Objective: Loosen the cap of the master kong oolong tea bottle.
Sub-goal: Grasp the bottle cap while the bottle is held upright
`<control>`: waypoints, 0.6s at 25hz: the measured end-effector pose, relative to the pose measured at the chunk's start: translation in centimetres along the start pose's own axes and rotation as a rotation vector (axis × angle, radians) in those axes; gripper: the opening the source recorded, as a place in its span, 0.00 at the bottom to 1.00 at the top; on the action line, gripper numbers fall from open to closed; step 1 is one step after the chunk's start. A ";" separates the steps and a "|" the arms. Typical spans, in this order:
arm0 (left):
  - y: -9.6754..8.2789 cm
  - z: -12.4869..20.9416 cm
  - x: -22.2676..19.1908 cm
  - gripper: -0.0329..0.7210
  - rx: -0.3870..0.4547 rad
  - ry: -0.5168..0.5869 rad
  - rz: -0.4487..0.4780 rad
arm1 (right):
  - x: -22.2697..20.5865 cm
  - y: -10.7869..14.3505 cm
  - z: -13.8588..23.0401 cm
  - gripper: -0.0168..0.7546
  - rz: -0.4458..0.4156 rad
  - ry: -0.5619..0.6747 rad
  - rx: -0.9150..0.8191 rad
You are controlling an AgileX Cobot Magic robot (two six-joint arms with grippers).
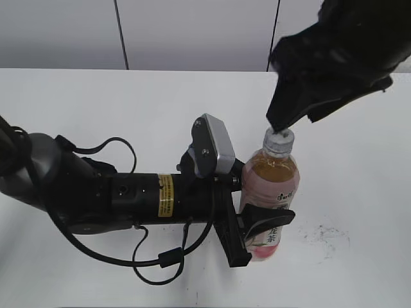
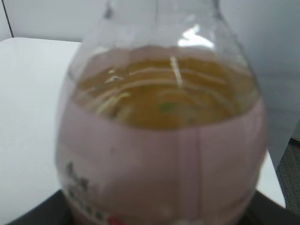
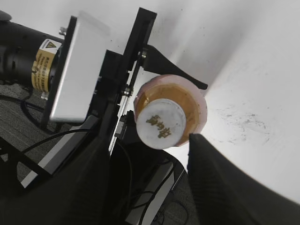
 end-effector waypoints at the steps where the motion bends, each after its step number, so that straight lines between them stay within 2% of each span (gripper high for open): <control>1: 0.0 0.0 0.0 0.56 0.002 0.002 0.000 | -0.5 0.2 0.0 0.55 0.007 0.015 -0.014; 7: 0.0 0.0 0.0 0.56 0.005 0.004 -0.002 | -2.3 -0.2 0.0 0.55 0.046 0.065 -0.070; 15: 0.0 0.0 0.0 0.56 0.005 0.004 -0.001 | -2.8 -0.7 -0.1 0.55 0.076 0.072 -0.147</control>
Point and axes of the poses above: a point on each arm's last joint axis where the gripper is mounted, x pointing back along that axis away from the gripper, y along the wrist's bending axis when the last joint is at zero, z = x × y, the point moved 7 cm from there along -x, pointing out along that axis toward the gripper, and after that the axes turned 7 degrees about -x, right-handed, at the moved point
